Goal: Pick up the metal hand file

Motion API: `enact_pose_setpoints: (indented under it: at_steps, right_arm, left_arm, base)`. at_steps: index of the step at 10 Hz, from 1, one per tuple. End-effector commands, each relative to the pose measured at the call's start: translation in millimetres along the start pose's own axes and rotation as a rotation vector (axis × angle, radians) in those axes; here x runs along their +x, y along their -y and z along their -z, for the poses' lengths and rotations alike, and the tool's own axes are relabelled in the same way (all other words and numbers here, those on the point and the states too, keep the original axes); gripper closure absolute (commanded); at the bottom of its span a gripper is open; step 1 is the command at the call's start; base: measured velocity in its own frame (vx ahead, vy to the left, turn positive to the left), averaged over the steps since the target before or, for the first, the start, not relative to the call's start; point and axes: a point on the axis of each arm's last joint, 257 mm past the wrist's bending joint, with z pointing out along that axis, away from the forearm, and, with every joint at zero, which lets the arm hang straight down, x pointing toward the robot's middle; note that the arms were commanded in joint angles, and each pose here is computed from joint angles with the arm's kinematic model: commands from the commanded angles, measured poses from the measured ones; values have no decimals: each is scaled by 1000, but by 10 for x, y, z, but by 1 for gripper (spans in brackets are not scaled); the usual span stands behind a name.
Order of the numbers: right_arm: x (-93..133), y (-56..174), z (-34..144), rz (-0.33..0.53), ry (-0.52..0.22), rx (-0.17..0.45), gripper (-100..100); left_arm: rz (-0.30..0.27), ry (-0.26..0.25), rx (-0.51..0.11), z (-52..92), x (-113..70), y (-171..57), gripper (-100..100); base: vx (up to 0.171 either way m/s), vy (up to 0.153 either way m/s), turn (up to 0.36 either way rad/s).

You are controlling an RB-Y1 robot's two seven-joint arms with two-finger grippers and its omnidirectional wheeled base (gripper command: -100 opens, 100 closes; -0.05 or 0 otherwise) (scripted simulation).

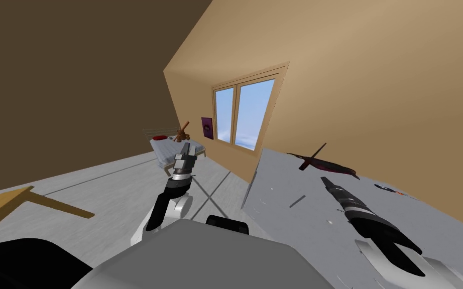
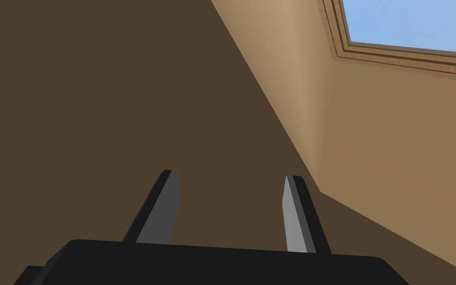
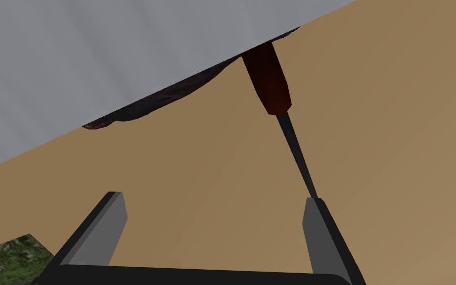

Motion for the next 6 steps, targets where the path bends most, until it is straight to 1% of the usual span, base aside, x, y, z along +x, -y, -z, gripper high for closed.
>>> enact_pose_setpoints:
  at_steps: [1, 4, 6]
  right_arm:
    - [-126, 287, -27, 72, 10, 69, -100]
    - [-533, 731, -47, 201, 35, 180, -100]
    - [-812, 970, -40, 276, 54, 247, -100]
  left_arm:
    - [0, 0, 0, 0, 0, 0, 0]
    - [0, 0, 0, 0, 0, 0, 0]
    - [0, 0, 0, 0, 0, 0, 0]
  base:
    - [107, 55, 239]
    - [93, 45, 221]
    - [104, 37, 231]
